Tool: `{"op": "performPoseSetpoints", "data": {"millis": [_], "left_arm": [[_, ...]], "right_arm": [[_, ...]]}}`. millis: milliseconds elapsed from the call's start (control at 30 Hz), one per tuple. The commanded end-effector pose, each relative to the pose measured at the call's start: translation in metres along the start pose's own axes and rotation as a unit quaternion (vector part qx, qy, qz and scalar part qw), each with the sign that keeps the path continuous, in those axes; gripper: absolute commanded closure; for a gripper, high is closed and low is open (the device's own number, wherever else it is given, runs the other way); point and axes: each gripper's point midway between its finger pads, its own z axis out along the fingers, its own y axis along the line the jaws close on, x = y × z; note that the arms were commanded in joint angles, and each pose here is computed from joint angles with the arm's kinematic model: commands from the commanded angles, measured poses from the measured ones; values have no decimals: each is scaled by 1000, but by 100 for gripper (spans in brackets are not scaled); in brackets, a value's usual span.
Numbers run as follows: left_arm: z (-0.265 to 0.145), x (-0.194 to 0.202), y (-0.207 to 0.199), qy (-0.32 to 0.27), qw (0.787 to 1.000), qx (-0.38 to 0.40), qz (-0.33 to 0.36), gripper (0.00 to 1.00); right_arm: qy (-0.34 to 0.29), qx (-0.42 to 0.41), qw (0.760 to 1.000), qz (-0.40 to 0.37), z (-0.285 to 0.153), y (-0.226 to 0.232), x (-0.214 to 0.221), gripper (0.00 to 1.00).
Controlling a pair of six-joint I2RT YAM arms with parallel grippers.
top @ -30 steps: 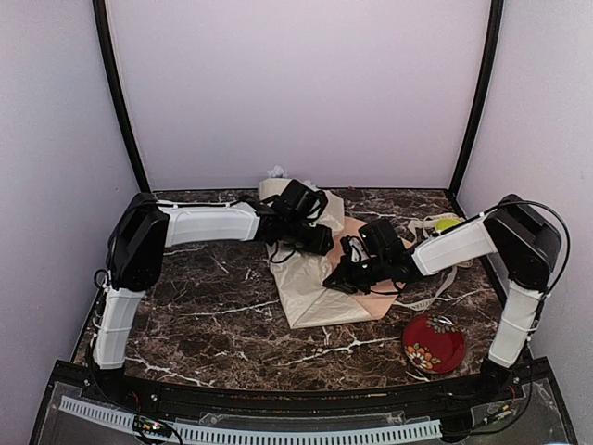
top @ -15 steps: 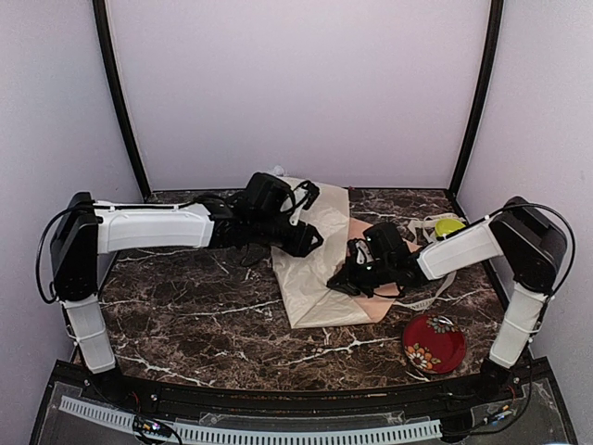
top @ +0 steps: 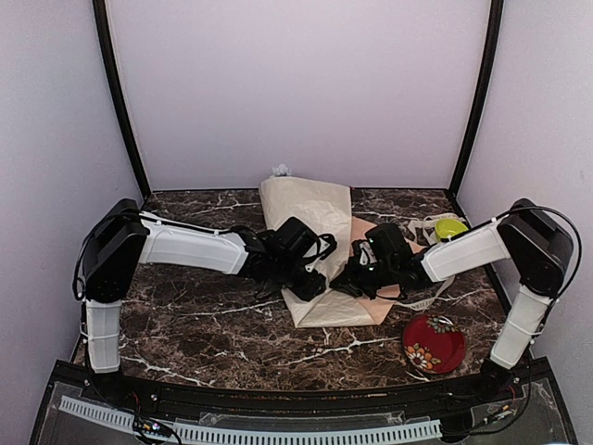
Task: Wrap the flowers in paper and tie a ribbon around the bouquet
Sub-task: Press the fold line on the 2/3-folded wrapping paper.
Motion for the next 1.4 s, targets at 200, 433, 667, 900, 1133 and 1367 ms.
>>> {"op": "performPoseSetpoints", "data": {"millis": [200, 433, 667, 900, 1133, 1367], "left_arm": [[-37, -22, -35, -55, 991, 120, 34, 53], [-39, -52, 42, -81, 989, 94, -75, 53], [-10, -54, 105, -59, 995, -13, -76, 52], [-7, -49, 182, -69, 980, -107, -152, 51], [-12, -55, 242, -87, 970, -145, -176, 50], [-10, -62, 302, -106, 959, -173, -200, 49]], "right_arm": [[15, 51, 998, 19, 14, -37, 10, 100], [17, 69, 997, 18, 13, -46, 11, 100], [27, 70, 997, 5, 13, -40, 10, 100], [39, 67, 997, 4, 13, -40, 14, 100], [52, 66, 997, 2, 16, -37, 16, 100], [63, 69, 996, 1, 18, -35, 18, 100]]}}
